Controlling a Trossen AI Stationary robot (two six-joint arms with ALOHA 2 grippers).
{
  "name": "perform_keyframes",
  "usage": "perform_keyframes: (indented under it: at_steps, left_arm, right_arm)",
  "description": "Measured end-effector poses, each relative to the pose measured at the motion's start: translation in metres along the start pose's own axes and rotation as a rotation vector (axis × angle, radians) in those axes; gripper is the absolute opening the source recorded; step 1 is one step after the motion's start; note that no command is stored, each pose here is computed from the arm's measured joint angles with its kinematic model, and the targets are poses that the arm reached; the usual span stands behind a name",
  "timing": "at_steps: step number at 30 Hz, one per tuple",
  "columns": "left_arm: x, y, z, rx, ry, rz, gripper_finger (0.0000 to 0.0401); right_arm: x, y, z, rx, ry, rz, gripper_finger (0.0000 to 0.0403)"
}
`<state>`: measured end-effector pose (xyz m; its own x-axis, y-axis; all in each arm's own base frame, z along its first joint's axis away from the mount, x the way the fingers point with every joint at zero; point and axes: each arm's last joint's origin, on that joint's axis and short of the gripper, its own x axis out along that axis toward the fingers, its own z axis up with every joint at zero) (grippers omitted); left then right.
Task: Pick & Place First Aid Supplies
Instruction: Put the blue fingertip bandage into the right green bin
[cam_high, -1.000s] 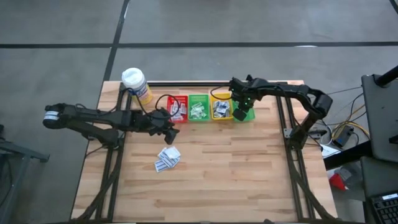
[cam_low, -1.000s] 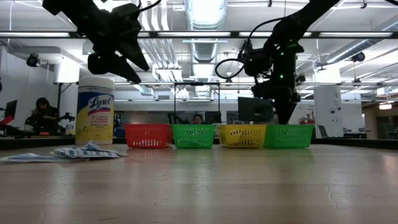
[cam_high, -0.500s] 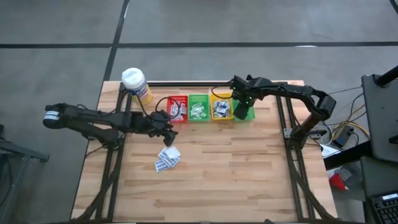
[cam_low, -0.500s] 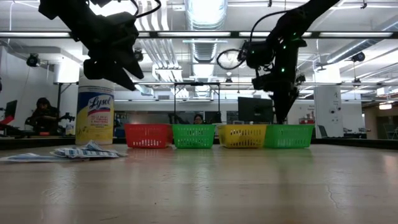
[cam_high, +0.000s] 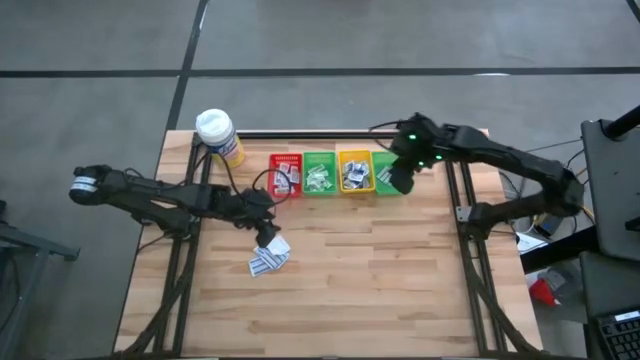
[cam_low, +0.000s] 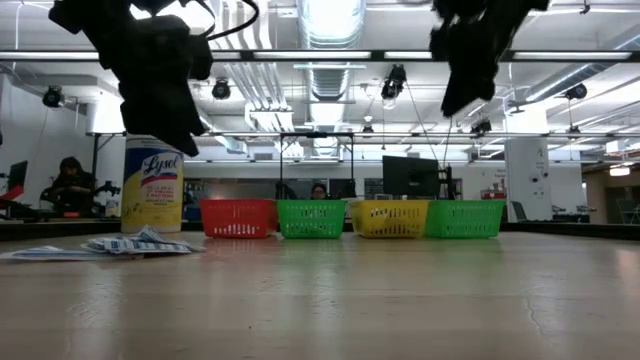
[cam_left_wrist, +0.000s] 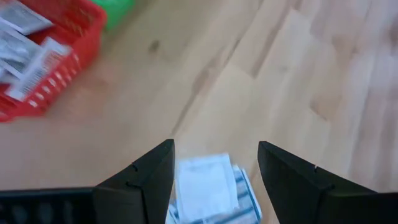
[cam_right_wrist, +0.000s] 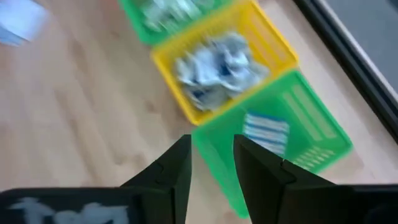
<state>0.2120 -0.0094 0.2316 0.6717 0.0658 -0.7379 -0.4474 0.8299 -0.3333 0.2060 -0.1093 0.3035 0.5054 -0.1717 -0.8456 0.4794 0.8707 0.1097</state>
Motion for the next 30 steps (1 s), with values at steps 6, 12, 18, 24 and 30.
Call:
perform_keyframes:
  at_steps: [6,12,18,24,30]
  left_arm:
    - [0.005,-0.002,-0.005,0.015,0.091,-0.059,0.0223]
    - [0.014,-0.013,-0.016,0.231,0.197,-0.149,0.0223]
    - [0.028,-0.015,-0.024,0.286,0.278,-0.127,0.0223]
    - [0.043,-0.020,-0.035,0.315,0.371,-0.156,0.0223]
    - [0.053,-0.030,-0.035,0.320,0.402,-0.150,0.0223]
  right_arm:
    - [-0.046,0.018,-0.015,0.004,-0.188,0.109,0.0118]
    - [-0.071,0.025,-0.030,0.000,-0.335,0.165,0.0128]
    - [-0.077,0.025,-0.036,0.014,-0.362,0.177,0.0127]
    - [-0.059,0.023,-0.048,-0.107,-0.327,0.148,0.0117]
    - [-0.040,0.019,-0.068,-0.067,-0.407,0.168,0.0107]
